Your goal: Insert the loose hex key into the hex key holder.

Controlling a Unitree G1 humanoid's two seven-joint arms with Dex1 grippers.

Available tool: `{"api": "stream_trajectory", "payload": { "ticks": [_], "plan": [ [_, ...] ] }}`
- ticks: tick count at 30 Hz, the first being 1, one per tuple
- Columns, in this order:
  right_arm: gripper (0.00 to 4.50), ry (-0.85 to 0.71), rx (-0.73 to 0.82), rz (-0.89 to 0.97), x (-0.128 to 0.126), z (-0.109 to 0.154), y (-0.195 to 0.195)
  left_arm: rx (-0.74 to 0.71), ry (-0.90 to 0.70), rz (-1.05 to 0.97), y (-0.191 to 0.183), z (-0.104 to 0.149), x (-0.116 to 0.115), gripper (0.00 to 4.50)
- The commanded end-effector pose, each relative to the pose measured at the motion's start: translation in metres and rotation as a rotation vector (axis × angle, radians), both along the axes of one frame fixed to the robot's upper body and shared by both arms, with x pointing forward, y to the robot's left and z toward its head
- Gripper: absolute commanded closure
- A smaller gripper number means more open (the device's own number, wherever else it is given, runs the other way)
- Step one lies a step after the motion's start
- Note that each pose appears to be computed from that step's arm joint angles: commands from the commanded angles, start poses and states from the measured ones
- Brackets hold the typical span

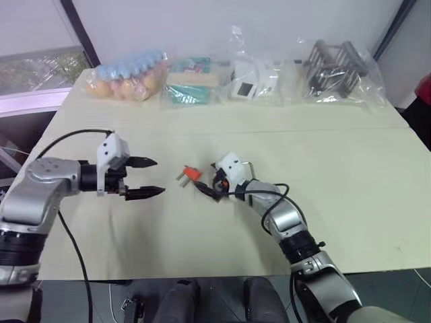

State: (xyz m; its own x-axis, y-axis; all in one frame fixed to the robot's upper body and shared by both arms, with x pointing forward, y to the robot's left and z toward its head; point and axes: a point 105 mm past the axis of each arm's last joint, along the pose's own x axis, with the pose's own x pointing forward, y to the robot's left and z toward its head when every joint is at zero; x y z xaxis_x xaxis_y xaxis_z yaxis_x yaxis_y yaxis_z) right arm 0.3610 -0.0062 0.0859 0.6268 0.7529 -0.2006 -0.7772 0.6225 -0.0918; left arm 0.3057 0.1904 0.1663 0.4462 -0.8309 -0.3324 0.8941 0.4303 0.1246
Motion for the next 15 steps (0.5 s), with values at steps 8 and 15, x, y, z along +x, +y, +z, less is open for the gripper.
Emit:
{"api": "stream_trajectory", "payload": {
  "ticks": [8,15],
  "plan": [
    [0.0,-0.025,-0.118,0.115,-0.011,-0.011,0.024,-0.037,-0.034,0.03,-0.007,0.002,-0.004,0.06],
    [1.87,0.009,-0.167,0.086,-0.008,-0.026,0.026,-0.047,-0.031,0.053,-0.006,-0.002,-0.004,0.0]
  ]
}}
